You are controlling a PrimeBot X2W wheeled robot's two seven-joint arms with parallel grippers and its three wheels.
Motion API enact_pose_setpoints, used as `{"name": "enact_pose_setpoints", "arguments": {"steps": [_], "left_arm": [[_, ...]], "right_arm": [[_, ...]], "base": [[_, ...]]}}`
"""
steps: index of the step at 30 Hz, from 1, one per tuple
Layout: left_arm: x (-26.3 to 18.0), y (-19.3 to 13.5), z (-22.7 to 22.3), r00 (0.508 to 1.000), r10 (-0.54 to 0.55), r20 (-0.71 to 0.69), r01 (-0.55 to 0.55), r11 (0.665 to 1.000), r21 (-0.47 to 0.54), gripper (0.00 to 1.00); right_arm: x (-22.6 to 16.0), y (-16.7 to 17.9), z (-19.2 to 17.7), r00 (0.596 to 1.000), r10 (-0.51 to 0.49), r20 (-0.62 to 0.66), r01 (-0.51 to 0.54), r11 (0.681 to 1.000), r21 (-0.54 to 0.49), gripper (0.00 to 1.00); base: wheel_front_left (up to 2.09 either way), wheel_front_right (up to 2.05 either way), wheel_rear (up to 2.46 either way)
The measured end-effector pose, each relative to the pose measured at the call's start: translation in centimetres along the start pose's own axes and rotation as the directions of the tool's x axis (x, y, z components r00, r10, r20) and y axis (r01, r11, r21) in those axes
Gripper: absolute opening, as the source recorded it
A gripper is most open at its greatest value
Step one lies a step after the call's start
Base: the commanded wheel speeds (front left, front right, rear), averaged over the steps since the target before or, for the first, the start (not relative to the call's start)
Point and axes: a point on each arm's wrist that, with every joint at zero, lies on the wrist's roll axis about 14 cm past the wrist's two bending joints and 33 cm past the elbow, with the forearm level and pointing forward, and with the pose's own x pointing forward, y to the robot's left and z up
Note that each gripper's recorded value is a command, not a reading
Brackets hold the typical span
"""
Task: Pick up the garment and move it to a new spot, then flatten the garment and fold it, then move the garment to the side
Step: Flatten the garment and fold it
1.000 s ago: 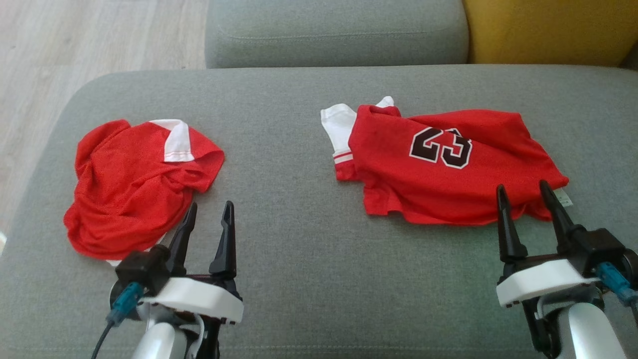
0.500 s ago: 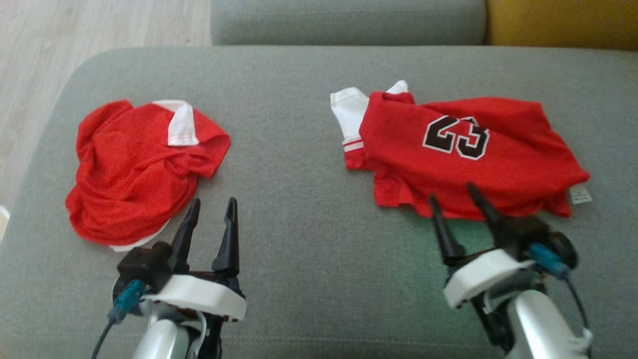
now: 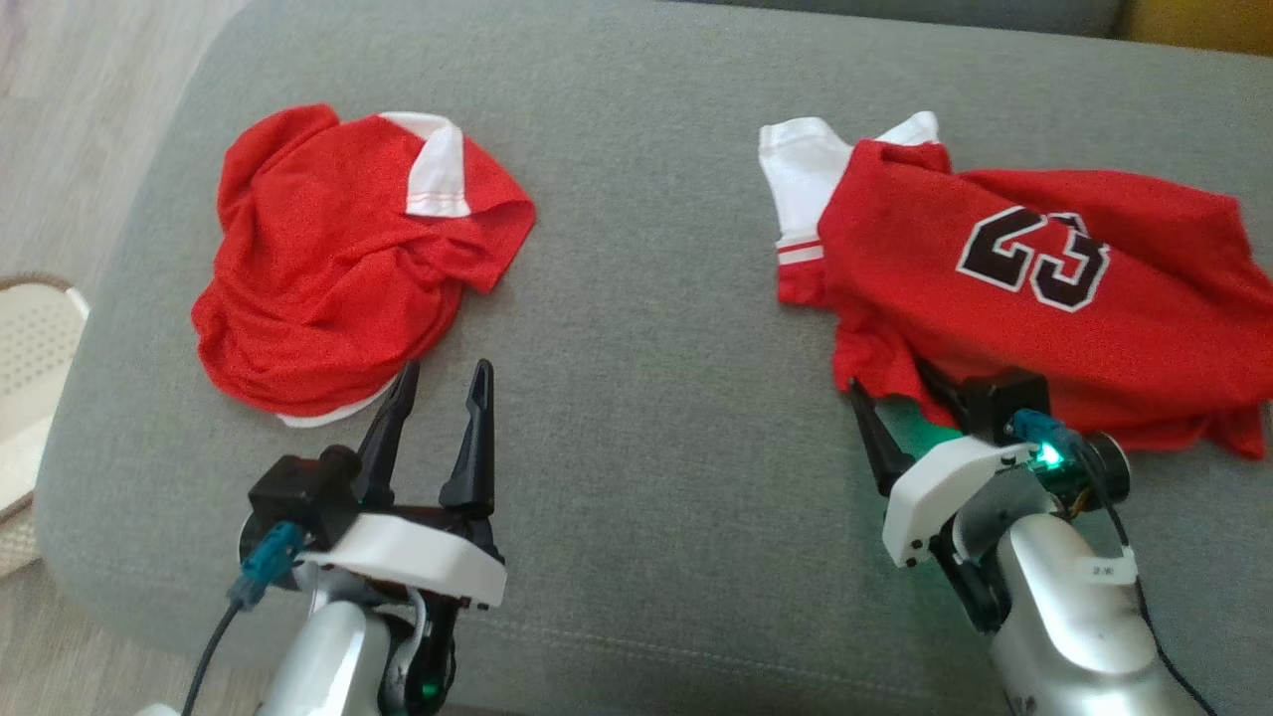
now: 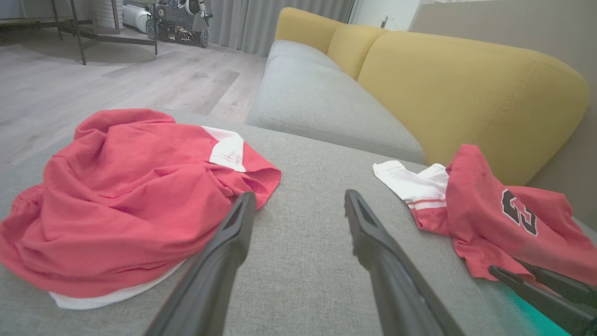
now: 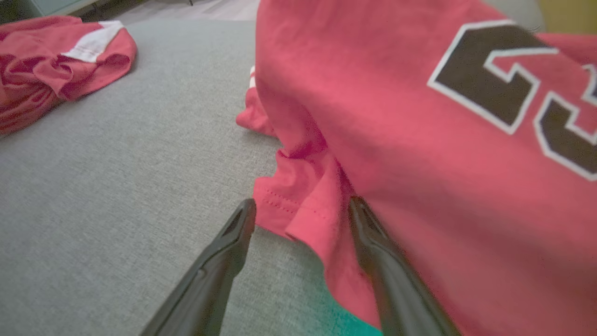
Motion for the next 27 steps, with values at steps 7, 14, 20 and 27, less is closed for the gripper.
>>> {"name": "enact_pose_setpoints", "arguments": {"steps": [7, 14, 20, 27], "left_arm": [[0.2, 0.6, -0.3, 1.000, 0.018, -0.011, -0.018, 1.000, -0.003, 1.00], [0.1, 0.9, -0.2, 0.999, 0.030, -0.011, -0.030, 1.000, -0.007, 1.00], [0.0, 0.5, 1.1, 0.999, 0.016, 0.028, -0.016, 1.000, -0.005, 1.00], [-1.0, -0.3, 3.0, 0.996, -0.001, 0.087, 0.002, 1.000, -0.007, 1.00]], "right_arm": [[1.8, -0.1, -1.1, 0.999, 0.009, -0.046, -0.009, 1.000, -0.002, 1.00], [3.2, 0.6, -0.4, 0.998, 0.041, -0.047, -0.042, 0.999, -0.019, 0.00], [2.6, 0.2, 2.2, 0.998, 0.032, 0.051, -0.027, 0.995, -0.092, 0.00], [1.0, -1.4, 16.8, 0.920, 0.024, 0.392, 0.083, 0.964, -0.253, 0.00]], "base": [[0.00, 0.00, 0.00], [0.00, 0.00, 0.00], [0.00, 0.00, 0.00], [0.00, 0.00, 0.00]]}}
